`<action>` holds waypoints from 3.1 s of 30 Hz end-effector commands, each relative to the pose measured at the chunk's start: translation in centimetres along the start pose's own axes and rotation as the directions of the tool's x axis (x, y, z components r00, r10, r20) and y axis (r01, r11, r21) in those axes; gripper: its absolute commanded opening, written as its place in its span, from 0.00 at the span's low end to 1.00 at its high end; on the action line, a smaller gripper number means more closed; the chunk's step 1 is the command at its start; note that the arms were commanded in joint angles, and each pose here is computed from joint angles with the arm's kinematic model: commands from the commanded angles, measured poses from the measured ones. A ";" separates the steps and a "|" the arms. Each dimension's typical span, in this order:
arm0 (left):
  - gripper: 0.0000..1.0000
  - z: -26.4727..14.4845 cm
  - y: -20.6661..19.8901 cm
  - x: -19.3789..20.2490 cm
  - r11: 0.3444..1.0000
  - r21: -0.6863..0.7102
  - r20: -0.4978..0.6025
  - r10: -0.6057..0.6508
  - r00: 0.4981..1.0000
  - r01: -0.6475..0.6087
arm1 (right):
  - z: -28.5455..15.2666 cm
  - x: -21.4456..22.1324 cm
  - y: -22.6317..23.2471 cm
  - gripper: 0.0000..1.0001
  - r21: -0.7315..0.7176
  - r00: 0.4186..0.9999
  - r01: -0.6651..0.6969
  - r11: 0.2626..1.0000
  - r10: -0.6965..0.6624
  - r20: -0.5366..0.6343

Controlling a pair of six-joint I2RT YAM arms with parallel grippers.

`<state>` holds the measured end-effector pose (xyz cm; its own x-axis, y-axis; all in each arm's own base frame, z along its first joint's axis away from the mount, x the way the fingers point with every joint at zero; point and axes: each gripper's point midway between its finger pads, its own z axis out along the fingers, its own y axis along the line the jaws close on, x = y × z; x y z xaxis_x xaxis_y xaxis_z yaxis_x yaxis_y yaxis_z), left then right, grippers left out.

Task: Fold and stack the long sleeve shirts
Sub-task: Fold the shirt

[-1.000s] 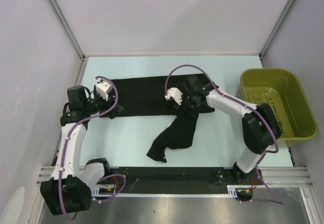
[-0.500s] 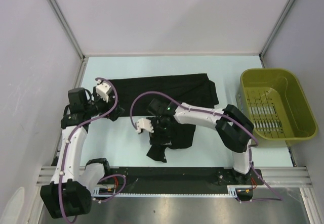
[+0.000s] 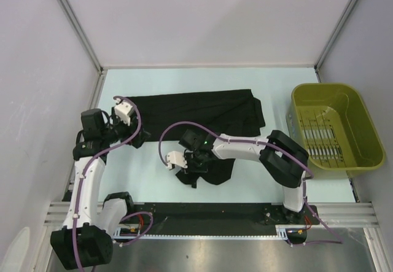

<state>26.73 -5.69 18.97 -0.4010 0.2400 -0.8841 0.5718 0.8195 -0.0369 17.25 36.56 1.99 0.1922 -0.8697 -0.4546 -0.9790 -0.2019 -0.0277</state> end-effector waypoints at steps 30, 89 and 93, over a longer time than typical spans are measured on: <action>0.99 9.4 -11.9 -7.2 0.836 0.542 0.116 -0.180 0.977 0.090 | -23.3 -5.2 -10.4 0.00 0.231 0.670 -0.434 0.871 0.141 0.729; 0.05 21.8 0.7 -30.9 0.767 -0.187 0.517 0.608 0.603 -0.613 | -13.1 14.4 -22.9 0.15 0.028 0.295 -0.943 0.332 0.792 0.535; 0.03 21.5 2.3 -30.6 0.783 -0.195 0.506 0.597 0.623 -0.591 | -16.4 16.3 -20.5 0.25 -0.016 0.274 -0.946 0.324 0.824 0.497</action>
<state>56.75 -24.01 30.87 0.3798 0.4279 -0.8201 0.5886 0.5722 0.5712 42.20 21.96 6.11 -0.7758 -0.1945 -0.6003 -0.5004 0.7691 0.3976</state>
